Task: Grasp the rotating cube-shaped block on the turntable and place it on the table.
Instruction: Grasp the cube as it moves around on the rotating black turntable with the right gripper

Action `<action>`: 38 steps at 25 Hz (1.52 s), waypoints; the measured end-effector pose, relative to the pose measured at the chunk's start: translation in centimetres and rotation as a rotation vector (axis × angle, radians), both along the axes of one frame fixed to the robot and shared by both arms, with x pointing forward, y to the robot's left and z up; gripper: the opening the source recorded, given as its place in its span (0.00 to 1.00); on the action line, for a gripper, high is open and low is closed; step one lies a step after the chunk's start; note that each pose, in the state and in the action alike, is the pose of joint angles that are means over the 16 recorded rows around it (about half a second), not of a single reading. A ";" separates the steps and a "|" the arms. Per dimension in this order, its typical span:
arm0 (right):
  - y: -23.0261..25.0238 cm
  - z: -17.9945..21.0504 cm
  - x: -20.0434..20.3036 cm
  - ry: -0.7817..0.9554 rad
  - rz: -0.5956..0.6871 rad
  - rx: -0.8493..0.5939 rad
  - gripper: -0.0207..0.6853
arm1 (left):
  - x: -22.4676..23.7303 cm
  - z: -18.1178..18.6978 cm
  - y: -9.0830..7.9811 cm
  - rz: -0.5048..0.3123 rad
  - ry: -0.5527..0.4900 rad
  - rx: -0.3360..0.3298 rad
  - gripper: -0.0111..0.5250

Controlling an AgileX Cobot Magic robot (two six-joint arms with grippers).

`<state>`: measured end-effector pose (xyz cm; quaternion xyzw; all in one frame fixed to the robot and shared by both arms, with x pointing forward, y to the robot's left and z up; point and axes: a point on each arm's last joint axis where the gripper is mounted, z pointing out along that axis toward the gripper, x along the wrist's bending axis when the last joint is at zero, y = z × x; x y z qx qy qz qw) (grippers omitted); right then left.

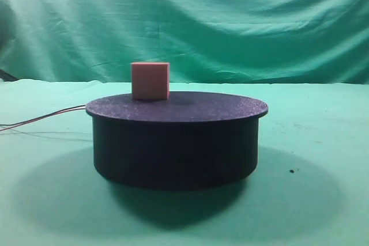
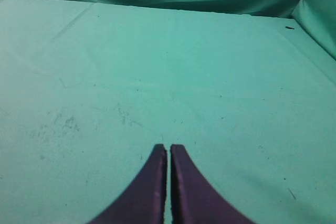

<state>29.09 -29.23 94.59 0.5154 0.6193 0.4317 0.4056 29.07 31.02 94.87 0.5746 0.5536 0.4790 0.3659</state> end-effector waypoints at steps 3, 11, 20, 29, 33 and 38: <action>0.0 0.0 0.0 0.000 0.000 0.000 0.03 | 0.0 0.0 0.0 0.000 0.000 0.000 0.02; 0.0 0.0 0.0 -0.002 0.001 -0.010 0.03 | 0.0 0.0 0.0 0.000 0.000 0.000 0.02; 0.1 1.2 0.3 -0.137 0.000 0.054 0.03 | 0.0 0.0 0.0 0.000 0.000 0.000 0.02; 0.2 4.9 0.6 -0.310 -0.008 0.173 0.03 | 0.0 0.0 0.0 0.000 0.000 0.000 0.02; 0.3 6.8 1.2 -0.254 -0.010 0.186 0.03 | 0.0 0.0 0.0 0.000 0.000 0.000 0.02; 0.7 8.1 2.7 -0.074 -0.009 0.202 0.03 | 0.0 0.0 0.0 0.000 0.000 0.000 0.02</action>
